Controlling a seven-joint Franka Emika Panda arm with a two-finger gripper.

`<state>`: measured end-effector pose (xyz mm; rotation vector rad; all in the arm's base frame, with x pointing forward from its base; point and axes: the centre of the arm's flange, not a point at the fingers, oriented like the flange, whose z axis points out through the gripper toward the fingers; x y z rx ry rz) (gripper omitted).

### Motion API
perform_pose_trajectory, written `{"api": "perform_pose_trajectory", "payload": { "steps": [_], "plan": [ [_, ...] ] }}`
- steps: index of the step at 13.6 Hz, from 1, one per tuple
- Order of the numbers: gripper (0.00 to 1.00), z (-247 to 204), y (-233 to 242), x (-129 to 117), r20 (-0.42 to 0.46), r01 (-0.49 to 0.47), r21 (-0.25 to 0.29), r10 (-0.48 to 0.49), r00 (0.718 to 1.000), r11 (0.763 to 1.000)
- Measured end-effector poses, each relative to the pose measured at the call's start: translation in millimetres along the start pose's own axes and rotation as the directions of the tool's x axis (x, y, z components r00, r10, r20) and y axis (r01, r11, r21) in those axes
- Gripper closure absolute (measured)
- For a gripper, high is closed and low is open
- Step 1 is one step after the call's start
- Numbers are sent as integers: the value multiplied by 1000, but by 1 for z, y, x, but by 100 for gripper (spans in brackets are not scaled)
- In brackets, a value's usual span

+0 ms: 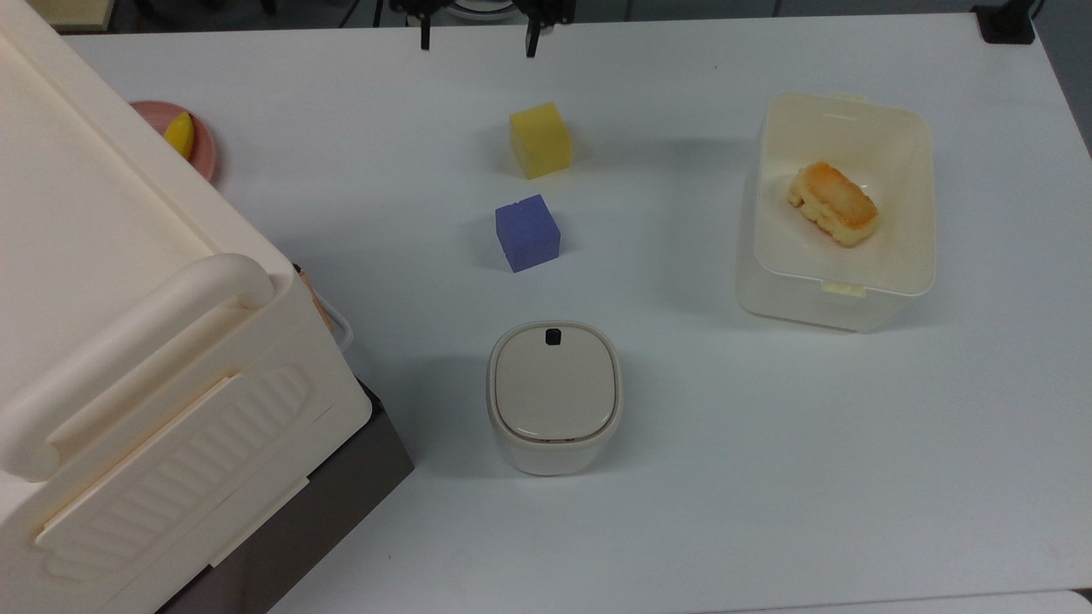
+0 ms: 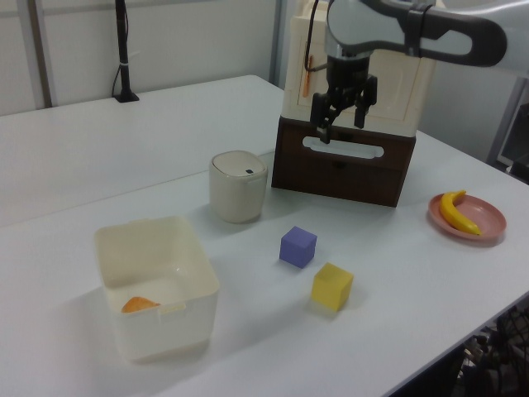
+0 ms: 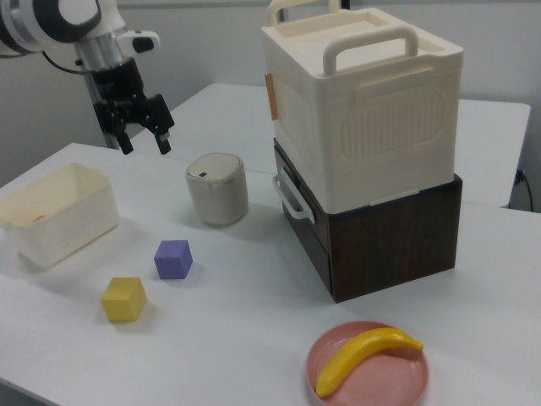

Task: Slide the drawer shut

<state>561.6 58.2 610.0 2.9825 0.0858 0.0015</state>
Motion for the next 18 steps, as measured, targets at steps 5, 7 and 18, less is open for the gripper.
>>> {"api": "perform_pose_trajectory", "payload": {
  "steps": [5,7,18],
  "plan": [
    [0,-15,15,-8,-14,-49,-3,49,999,999],
    [0,-15,19,-8,-13,-57,-3,57,998,998],
    [0,-13,35,-7,-12,-47,-18,47,999,999]
  ]
}}
